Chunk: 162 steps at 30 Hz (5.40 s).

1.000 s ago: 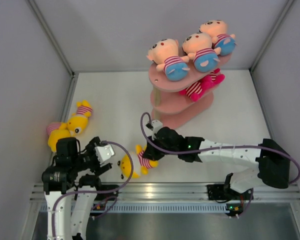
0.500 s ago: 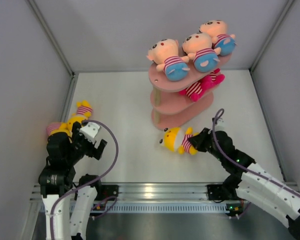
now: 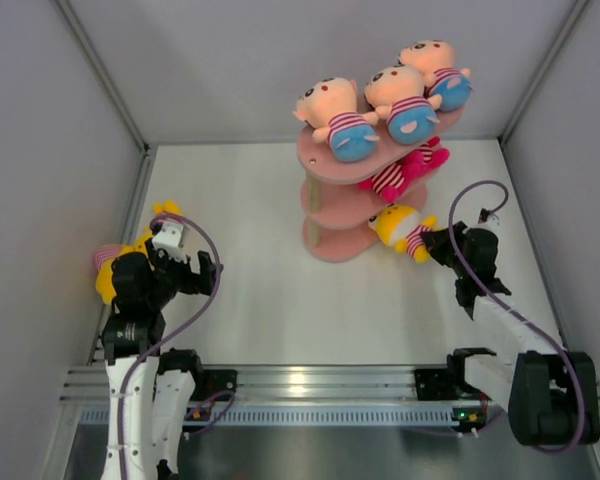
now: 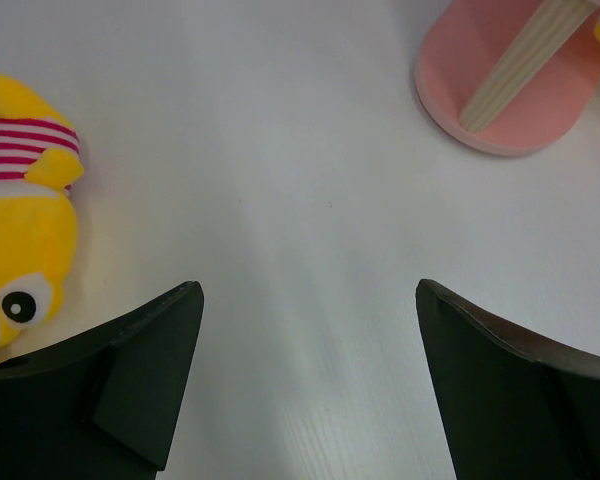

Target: Place and organize the stuffed toys onto the shelf

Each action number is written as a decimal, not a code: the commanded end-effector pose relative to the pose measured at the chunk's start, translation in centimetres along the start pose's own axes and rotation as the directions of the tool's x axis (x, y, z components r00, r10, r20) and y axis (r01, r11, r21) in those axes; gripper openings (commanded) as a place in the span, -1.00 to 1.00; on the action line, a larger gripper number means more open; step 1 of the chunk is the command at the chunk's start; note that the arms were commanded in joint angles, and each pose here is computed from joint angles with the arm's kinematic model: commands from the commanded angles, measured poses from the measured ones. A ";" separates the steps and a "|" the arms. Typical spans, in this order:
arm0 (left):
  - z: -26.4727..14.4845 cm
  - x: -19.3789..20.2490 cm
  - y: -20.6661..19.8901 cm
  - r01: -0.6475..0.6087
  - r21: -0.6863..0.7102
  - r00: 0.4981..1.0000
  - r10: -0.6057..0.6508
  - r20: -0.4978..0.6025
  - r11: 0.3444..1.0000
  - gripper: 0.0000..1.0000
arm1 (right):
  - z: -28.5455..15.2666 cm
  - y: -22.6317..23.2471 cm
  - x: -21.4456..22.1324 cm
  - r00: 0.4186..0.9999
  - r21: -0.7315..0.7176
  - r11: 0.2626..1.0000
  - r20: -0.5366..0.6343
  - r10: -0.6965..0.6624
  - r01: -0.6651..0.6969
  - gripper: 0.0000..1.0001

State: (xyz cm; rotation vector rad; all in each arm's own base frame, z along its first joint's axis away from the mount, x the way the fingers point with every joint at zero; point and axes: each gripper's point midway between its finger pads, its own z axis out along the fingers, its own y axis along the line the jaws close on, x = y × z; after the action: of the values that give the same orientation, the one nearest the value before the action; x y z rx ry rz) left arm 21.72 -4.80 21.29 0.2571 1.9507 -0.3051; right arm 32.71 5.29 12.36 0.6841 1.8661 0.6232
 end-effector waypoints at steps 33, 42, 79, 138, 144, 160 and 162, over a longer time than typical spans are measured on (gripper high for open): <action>2.9 -2.5 3.6 0.002 -0.063 1.000 -0.003 -0.021 0.998 0.85 | 13.9 4.7 -8.0 0.995 -0.218 0.976 0.095 0.032 -0.011 0.31; 2.6 -1.1 15.6 -0.380 -0.439 0.892 0.196 -0.408 0.814 0.97 | 9.0 5.3 -11.2 0.986 -0.155 0.988 0.165 0.017 0.009 0.39; 0.5 4.4 4.4 -0.726 0.221 0.631 0.759 -0.161 0.651 -1.00 | -13.1 21.1 0.2 0.906 -0.469 0.803 -0.012 -0.423 0.368 0.29; -1.4 7.2 2.0 -0.652 0.333 0.667 0.724 -0.173 0.681 0.97 | -1.5 6.6 4.7 0.966 -0.283 0.957 -0.219 -0.134 0.069 -1.00; -1.1 7.7 2.5 -0.657 0.326 0.659 0.728 -0.189 0.679 0.97 | 2.9 10.1 3.3 0.976 -0.399 0.917 -0.200 -0.086 -0.001 -1.00; 0.1 8.1 5.3 -0.590 0.265 0.687 0.647 -0.332 0.763 0.97 | 9.8 10.1 4.4 0.969 -0.343 0.921 -0.223 0.111 -0.184 -0.89; 0.4 7.7 6.5 -0.588 0.213 0.690 0.621 -0.371 0.780 0.96 | 10.3 10.0 4.5 0.967 -0.340 0.923 -0.230 0.105 -0.181 -0.70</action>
State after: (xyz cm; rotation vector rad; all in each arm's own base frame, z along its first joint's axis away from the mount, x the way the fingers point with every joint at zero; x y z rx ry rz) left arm 19.07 -0.24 12.09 1.1723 2.1308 0.0171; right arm 39.92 15.90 8.35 0.6001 1.9863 1.0847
